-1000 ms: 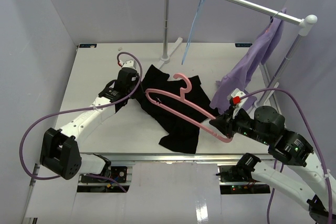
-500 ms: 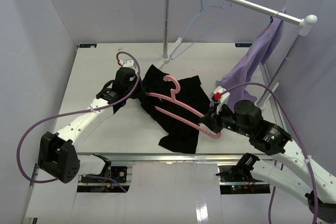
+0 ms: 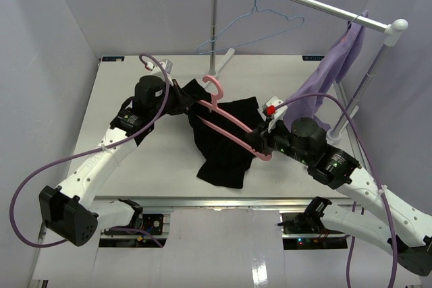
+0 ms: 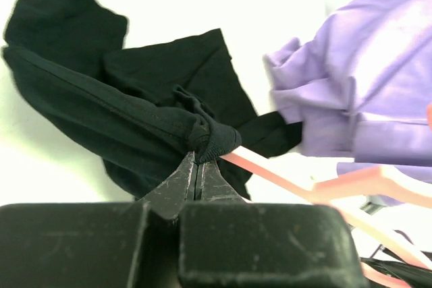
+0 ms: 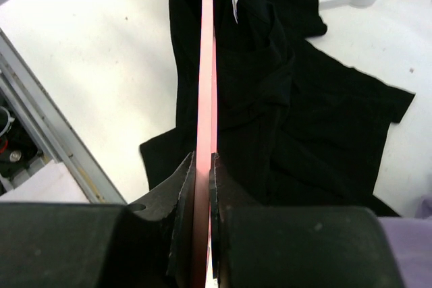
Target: Place the t-shirt on the hanger
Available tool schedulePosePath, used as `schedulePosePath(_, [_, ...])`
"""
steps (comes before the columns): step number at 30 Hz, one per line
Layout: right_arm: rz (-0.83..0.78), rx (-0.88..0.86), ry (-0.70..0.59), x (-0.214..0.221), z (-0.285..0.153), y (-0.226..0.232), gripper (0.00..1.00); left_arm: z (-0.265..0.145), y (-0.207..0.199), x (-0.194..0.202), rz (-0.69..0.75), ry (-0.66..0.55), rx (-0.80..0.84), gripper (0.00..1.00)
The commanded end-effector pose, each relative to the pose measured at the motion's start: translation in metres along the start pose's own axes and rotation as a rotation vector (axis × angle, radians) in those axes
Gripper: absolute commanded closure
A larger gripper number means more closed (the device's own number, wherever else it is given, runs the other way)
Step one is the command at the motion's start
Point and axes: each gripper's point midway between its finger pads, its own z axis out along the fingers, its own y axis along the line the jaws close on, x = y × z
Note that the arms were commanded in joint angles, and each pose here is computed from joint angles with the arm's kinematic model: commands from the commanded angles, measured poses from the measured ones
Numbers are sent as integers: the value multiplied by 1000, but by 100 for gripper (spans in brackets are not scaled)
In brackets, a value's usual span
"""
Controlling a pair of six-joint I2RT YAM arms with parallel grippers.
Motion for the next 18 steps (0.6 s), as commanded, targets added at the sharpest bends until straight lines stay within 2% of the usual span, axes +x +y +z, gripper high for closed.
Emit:
schedulePosePath(1, [-41,-9,-186,-54,7,3,92,-15,-28,-20,-10,-34,103,100])
schedulePosePath(18, [59,-41,-421,-55,29,8,92,-46,-79,-29,-32,-48,344,100])
